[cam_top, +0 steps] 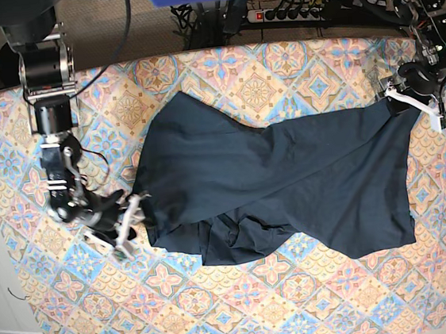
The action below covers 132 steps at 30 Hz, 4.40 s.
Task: Layout the t-shirt on the table in an organized manner, then fold the t-shirt properly
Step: 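Release the shirt with the right gripper and reach to its bunched hem, then grasp the bunched hem with the right gripper and drag it outward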
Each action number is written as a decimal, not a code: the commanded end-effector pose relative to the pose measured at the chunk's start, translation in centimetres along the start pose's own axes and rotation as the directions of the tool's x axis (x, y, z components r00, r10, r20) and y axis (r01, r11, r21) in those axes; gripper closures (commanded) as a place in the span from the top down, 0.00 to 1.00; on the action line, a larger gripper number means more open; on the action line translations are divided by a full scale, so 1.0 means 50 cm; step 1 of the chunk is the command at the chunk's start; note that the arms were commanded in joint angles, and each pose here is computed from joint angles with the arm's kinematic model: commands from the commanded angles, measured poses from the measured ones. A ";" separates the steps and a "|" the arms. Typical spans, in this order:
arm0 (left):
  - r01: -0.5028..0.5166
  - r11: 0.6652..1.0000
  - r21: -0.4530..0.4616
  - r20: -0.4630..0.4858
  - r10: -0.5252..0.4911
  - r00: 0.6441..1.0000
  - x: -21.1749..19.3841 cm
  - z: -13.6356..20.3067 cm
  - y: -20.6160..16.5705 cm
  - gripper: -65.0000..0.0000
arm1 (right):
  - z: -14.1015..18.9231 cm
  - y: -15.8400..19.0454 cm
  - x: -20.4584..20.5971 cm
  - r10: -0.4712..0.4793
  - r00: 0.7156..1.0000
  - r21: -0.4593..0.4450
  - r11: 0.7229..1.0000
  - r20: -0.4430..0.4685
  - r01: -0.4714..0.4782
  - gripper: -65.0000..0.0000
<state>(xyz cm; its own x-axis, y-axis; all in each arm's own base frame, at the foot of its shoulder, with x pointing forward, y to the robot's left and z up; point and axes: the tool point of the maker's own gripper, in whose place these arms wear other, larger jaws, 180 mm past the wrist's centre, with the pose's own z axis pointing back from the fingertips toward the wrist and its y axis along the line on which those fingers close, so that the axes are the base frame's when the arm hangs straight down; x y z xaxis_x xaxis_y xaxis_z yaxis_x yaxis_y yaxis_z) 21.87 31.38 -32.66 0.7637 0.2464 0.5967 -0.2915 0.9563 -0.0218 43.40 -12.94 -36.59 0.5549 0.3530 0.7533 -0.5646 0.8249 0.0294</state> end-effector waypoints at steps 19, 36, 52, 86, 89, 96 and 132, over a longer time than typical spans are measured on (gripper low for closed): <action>0.000 1.000 -0.005 0.030 0.000 1.000 0.011 0.006 -0.004 0.61 | -0.070 0.054 0.135 0.475 0.880 -0.046 0.879 0.004 -0.474 0.49; -0.009 1.000 -0.002 0.008 0.009 1.000 -0.010 0.005 -0.002 0.61 | -0.156 0.116 0.175 0.360 0.930 0.050 0.930 0.074 -0.364 0.48; -0.008 1.000 -0.004 0.004 0.008 1.000 -0.012 0.005 -0.002 0.61 | -0.161 0.110 0.170 0.325 0.940 0.054 0.942 0.107 -0.331 0.48; -0.008 1.000 -0.003 0.005 0.008 1.000 -0.012 0.006 -0.002 0.61 | -0.153 0.019 0.111 0.052 0.983 0.014 0.998 0.174 -0.056 0.49; -0.008 1.000 -0.003 0.005 0.008 1.000 -0.012 0.006 -0.002 0.61 | -0.153 0.019 0.111 0.052 0.984 0.014 0.998 0.173 -0.056 0.49; -0.008 1.000 -0.003 0.005 0.008 1.000 -0.012 0.006 -0.002 0.61 | -0.154 0.020 0.108 0.053 0.984 0.015 0.998 0.169 -0.056 0.48; -0.008 1.000 0.002 -0.006 0.008 1.000 -0.021 0.007 0.003 0.60 | 0.018 -0.155 0.369 0.023 0.847 -0.163 0.984 0.531 0.076 0.01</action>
<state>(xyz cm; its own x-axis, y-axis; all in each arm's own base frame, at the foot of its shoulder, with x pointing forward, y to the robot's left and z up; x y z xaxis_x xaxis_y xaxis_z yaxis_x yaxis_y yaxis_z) 20.23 30.72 -34.05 0.7829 0.2731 0.5590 -0.3049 0.9516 -0.0379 56.00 -12.76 -26.64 0.2347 0.1156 0.9652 -0.4289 0.9033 -0.0039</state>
